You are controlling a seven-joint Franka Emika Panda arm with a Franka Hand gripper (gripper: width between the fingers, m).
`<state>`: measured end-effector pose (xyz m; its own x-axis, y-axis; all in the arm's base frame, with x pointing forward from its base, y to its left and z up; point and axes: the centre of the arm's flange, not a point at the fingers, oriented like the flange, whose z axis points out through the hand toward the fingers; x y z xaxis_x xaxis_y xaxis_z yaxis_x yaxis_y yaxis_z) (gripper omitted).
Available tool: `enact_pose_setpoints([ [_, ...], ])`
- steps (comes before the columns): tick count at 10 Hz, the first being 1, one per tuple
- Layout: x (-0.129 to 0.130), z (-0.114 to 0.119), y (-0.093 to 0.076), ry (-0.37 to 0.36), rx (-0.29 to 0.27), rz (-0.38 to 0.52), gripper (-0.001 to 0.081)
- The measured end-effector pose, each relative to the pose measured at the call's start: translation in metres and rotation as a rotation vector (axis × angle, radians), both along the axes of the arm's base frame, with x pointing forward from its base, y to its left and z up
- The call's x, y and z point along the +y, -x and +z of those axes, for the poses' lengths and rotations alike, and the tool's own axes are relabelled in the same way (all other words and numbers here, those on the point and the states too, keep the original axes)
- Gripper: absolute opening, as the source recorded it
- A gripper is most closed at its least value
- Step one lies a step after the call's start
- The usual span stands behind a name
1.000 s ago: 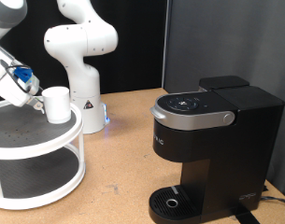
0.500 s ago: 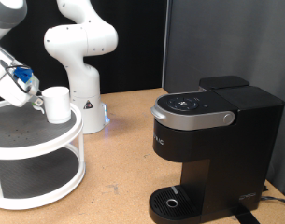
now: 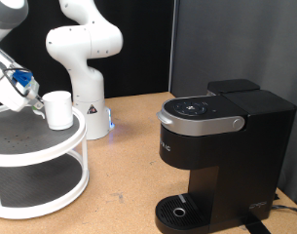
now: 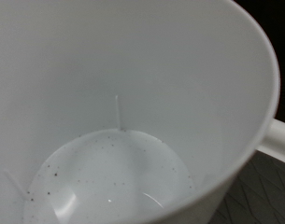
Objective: Make a cup of coffee with the keurig machine
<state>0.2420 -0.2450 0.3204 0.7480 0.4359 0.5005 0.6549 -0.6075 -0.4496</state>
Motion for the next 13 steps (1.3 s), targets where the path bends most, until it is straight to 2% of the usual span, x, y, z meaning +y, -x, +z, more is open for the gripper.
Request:
enact_pose_setpoints([
  [3, 0.002, 0.018, -0.003, -0.015, -0.021, -0.016, 0.0068],
  [7, 0.004, 0.067, -0.002, -0.099, -0.028, -0.005, 0.0068],
  [10, 0.008, 0.101, -0.001, -0.120, -0.012, 0.010, 0.0068],
  [12, 0.009, 0.097, -0.001, -0.127, -0.007, 0.004, 0.0068],
  [13, 0.012, 0.095, -0.003, -0.141, 0.001, -0.028, 0.0068],
])
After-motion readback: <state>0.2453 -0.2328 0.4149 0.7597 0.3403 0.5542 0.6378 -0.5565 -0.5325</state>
